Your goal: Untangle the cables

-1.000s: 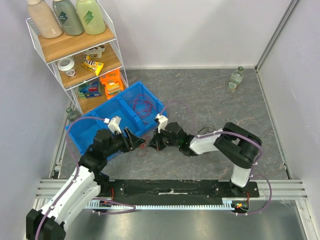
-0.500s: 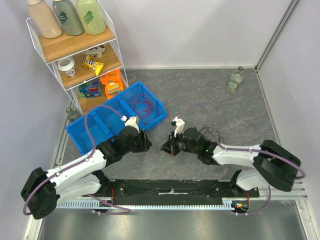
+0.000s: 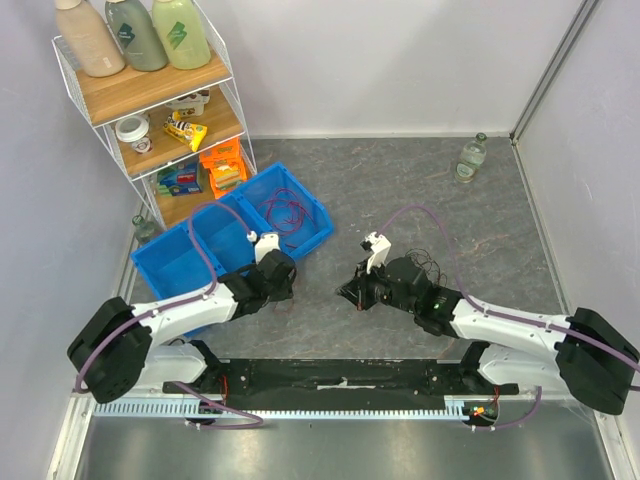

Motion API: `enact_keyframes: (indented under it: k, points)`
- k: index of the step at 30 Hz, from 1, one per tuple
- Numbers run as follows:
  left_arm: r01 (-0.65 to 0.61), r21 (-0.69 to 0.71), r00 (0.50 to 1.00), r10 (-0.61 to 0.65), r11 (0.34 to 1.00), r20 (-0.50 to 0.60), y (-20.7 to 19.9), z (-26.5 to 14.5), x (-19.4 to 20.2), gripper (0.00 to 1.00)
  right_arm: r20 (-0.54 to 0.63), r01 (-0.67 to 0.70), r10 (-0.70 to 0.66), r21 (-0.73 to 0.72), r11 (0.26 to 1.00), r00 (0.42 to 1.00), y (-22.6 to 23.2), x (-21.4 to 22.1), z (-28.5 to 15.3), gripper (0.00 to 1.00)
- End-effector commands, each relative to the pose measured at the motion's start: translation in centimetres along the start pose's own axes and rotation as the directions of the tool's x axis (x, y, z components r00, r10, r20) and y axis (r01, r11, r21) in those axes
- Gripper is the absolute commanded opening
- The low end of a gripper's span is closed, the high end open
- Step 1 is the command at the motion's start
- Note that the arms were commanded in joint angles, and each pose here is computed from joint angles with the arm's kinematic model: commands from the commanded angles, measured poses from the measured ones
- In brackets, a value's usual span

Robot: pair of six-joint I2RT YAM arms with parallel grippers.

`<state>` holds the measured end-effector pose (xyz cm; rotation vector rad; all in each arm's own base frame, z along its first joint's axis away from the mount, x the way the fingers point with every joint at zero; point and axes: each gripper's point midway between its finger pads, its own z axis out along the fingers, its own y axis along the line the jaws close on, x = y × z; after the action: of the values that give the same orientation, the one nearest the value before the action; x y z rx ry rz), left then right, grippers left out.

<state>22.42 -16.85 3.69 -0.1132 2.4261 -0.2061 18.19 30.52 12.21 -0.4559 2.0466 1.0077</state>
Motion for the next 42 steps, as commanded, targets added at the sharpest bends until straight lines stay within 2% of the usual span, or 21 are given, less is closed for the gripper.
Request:
enact_keyframes:
  k: [1,5,9,10,11,12,13,15,16,18,20,23,25,29,36,42]
  points:
    - [0.037,0.039,0.996,-0.039,0.999,0.074,-2.1,0.7,-2.3,0.46,0.021,0.015,-0.015,0.027,1.000,1.000,-0.3,-0.8,-0.6,0.00]
    - [0.034,0.040,0.997,-0.036,0.999,0.069,-2.3,0.9,-2.2,0.45,0.021,-0.023,0.023,0.013,1.000,1.000,-0.4,-0.1,-0.8,0.00]
    - [0.019,0.067,0.997,-0.025,0.998,0.077,-2.9,0.9,-2.6,0.56,0.003,-0.030,0.030,0.007,1.000,1.000,-0.4,0.5,-0.5,0.00]
    - [0.013,0.070,0.997,-0.018,0.997,0.076,-3.0,1.0,-2.6,0.55,-0.002,-0.032,0.032,0.010,0.999,0.999,-0.5,0.6,-0.4,0.00]
    - [0.007,0.071,0.997,-0.013,0.997,0.077,-3.0,1.0,-2.6,0.52,-0.009,-0.033,0.034,0.008,0.999,0.999,-0.4,0.7,-0.3,0.00]
    - [0.004,0.074,0.997,-0.010,0.997,0.078,-3.1,0.9,-2.7,0.43,-0.014,-0.034,0.034,0.005,0.999,0.999,-0.4,0.8,-0.2,0.00]
    - [-0.004,0.084,0.997,-0.003,0.996,0.077,-3.2,0.9,-2.6,0.33,-0.021,-0.039,0.039,0.004,0.999,0.999,-0.4,0.9,0.0,0.00]
    - [-0.029,0.116,0.997,0.020,0.993,0.079,-3.6,0.7,-2.6,0.06,-0.041,-0.043,0.043,-0.002,0.999,0.998,-0.2,1.2,0.4,0.01]
    - [-0.040,0.132,0.996,0.030,0.990,0.079,-3.7,0.5,-2.6,0.03,-0.052,-0.048,0.048,-0.004,0.999,0.997,-0.1,1.4,0.6,0.02]
    - [-0.061,0.198,0.995,0.043,0.978,0.094,-4.5,-0.2,-2.7,0.02,-0.078,-0.039,0.036,-0.030,0.999,0.996,0.4,1.5,1.1,0.15]
    - [-0.093,0.337,0.990,0.051,0.937,0.130,-6.5,-1.7,-3.0,0.02,-0.094,-0.022,0.017,-0.056,0.998,0.995,0.8,1.5,1.4,0.23]
    - [-0.128,0.541,0.985,0.044,0.831,0.165,-9.3,-4.8,-3.1,0.02,-0.077,0.007,-0.014,-0.082,0.997,0.997,0.9,1.2,1.3,0.32]
    - [-0.126,0.632,0.986,0.026,0.764,0.164,-10.8,-6.7,-3.3,0.02,-0.062,0.031,-0.037,-0.098,0.995,0.997,0.7,0.8,0.9,0.39]
    - [-0.105,0.726,0.992,0.017,0.680,0.127,-12.5,-9.0,-3.2,0.02,0.015,0.052,-0.051,-0.104,0.993,0.999,-0.2,-1.0,-0.5,0.52]
    - [-0.066,0.827,0.997,0.007,0.558,0.074,-14.2,-12.0,-2.9,0.02,0.142,0.102,-0.079,-0.168,0.980,0.987,1.2,-4.1,-2.2,0.52]
    - [-0.087,0.870,0.995,0.001,0.485,0.099,-15.3,-14.1,-3.9,0.02,0.128,0.073,-0.058,-0.117,0.990,0.990,0.3,-4.1,-1.8,0.42]
